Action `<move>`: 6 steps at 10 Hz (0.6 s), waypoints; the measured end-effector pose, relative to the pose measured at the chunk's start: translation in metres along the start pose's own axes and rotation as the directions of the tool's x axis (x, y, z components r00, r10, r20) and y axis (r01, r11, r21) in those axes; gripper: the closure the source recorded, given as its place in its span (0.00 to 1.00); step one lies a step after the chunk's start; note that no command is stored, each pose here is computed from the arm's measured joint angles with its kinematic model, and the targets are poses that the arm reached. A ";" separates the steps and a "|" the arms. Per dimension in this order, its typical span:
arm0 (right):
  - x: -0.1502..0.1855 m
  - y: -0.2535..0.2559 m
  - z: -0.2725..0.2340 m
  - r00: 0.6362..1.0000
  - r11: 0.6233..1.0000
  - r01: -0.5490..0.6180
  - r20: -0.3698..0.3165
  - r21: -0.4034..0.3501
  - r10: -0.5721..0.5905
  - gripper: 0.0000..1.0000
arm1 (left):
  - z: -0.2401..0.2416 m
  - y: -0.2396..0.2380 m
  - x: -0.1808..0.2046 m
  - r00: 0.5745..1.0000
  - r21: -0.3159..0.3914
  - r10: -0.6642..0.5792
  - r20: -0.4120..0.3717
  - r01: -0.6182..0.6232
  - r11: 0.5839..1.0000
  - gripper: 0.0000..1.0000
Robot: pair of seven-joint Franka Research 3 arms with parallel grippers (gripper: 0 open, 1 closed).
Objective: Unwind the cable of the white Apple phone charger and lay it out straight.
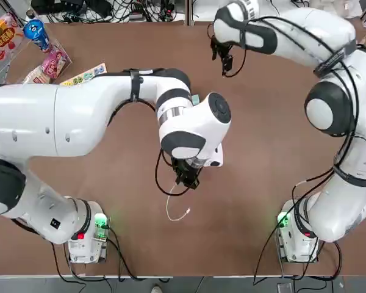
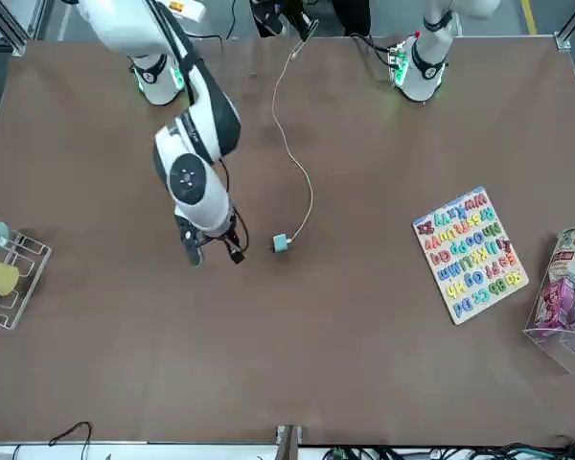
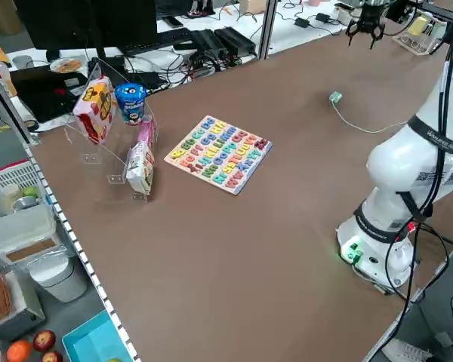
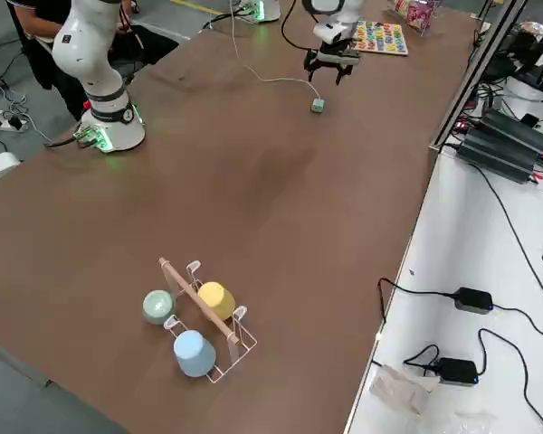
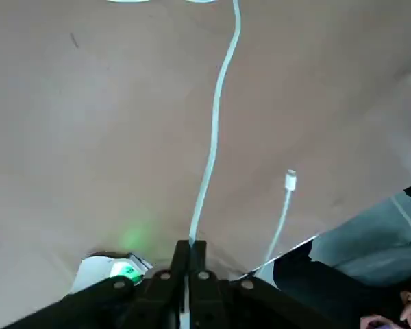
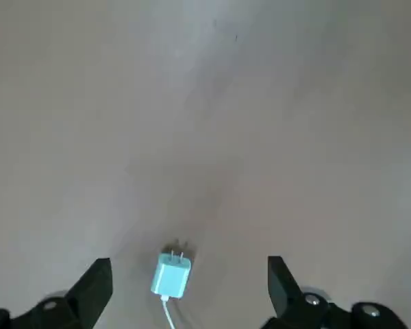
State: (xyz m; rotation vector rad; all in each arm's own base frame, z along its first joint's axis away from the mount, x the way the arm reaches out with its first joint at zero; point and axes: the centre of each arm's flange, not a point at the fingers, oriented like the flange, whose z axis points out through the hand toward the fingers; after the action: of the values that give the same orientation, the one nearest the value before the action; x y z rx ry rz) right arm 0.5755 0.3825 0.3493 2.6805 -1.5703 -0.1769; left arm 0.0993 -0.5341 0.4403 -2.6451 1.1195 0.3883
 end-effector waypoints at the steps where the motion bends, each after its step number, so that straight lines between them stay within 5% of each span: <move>1: -0.018 -0.005 0.021 1.000 1.000 0.025 -0.001 -0.001 -0.025 0.00 | 0.000 0.002 -0.001 1.000 0.000 0.004 -0.001 -0.004 1.000 0.96; 6: -0.050 -0.031 0.072 0.997 0.996 0.077 -0.003 0.042 -0.077 0.00 | 0.000 0.021 -0.017 1.000 0.014 0.020 -0.002 -0.020 1.000 0.96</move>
State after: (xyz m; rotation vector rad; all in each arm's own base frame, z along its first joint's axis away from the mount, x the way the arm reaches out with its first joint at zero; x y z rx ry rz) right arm 0.5695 0.4436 0.2792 2.7740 -1.4883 -0.1462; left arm 0.0723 -0.5367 0.4431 -2.6250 1.1458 0.3801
